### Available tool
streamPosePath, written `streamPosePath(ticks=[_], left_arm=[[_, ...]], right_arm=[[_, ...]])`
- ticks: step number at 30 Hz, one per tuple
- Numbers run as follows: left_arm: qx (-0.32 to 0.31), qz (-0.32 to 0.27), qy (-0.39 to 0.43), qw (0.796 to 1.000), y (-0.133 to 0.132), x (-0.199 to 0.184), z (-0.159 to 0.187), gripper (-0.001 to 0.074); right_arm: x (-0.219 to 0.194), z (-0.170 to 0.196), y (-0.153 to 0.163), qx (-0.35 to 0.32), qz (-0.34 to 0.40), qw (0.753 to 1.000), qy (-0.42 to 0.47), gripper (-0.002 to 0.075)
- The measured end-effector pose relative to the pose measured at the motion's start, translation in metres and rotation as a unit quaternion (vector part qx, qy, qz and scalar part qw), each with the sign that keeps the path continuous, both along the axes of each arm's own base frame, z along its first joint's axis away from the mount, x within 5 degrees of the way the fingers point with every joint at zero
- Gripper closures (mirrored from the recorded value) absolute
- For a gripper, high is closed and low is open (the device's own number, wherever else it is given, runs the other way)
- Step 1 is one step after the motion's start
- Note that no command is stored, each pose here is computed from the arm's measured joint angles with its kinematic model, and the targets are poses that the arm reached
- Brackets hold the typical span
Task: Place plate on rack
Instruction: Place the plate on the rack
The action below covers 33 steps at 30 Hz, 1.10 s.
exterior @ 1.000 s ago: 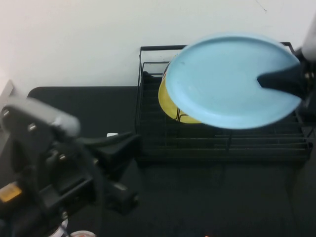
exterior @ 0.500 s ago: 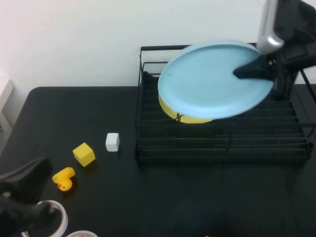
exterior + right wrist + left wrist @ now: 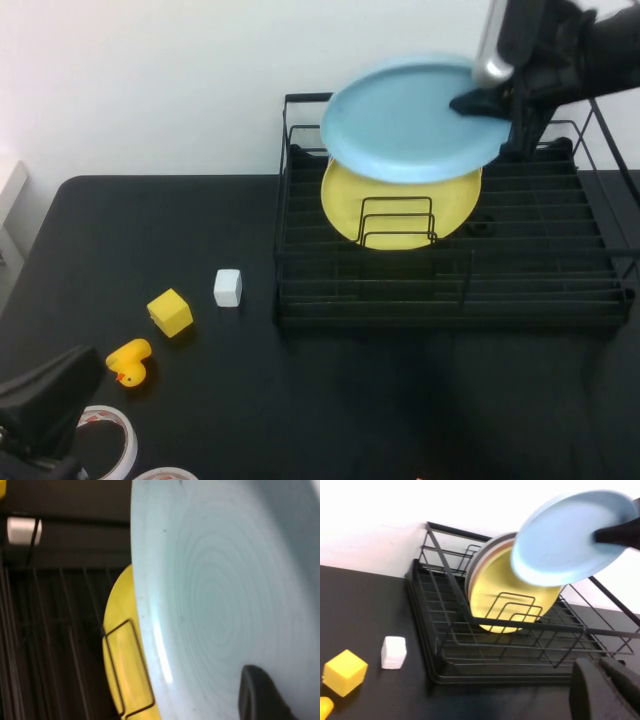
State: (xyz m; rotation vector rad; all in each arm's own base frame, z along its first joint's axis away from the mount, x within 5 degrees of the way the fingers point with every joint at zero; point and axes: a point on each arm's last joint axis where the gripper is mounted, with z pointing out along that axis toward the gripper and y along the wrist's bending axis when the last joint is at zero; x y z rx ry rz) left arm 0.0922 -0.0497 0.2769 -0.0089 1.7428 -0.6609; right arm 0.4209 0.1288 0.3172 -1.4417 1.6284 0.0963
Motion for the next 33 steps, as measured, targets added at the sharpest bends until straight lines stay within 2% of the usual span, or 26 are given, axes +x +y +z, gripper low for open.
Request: streamPosePath(ticks=[9, 21, 26, 28, 33], left_arm=[[-0.002, -0.013, -0.002, 1.0, -0.002, -0.001, 0.0, 0.0736], [-0.001, -0.018, -0.001, 1.0, -0.003, -0.002, -0.001, 0.0736], [-0.001, -0.018, -0.002, 1.0, -0.003, -0.002, -0.001, 0.0736], [-0.001, -0.018, -0.002, 1.0, -0.003, -0.002, -0.001, 0.0736], [-0.001, -0.018, -0.002, 1.0, -0.003, -0.002, -0.001, 0.0736]], right_arm=[[0.019, -0.048, 0.004, -0.022, 0.013, 0.999, 0.038, 0.0588], [0.025, -0.062, 0.005, -0.028, 0.017, 0.998, 0.048, 0.0588], [0.025, -0.061, 0.008, 0.0, 0.011, 0.998, 0.055, 0.0582], [0.026, -0.059, 0.009, 0.017, 0.006, 0.998, 0.056, 0.055], [0.031, -0.056, 0.008, 0.032, -0.024, 0.999, 0.035, 0.039]])
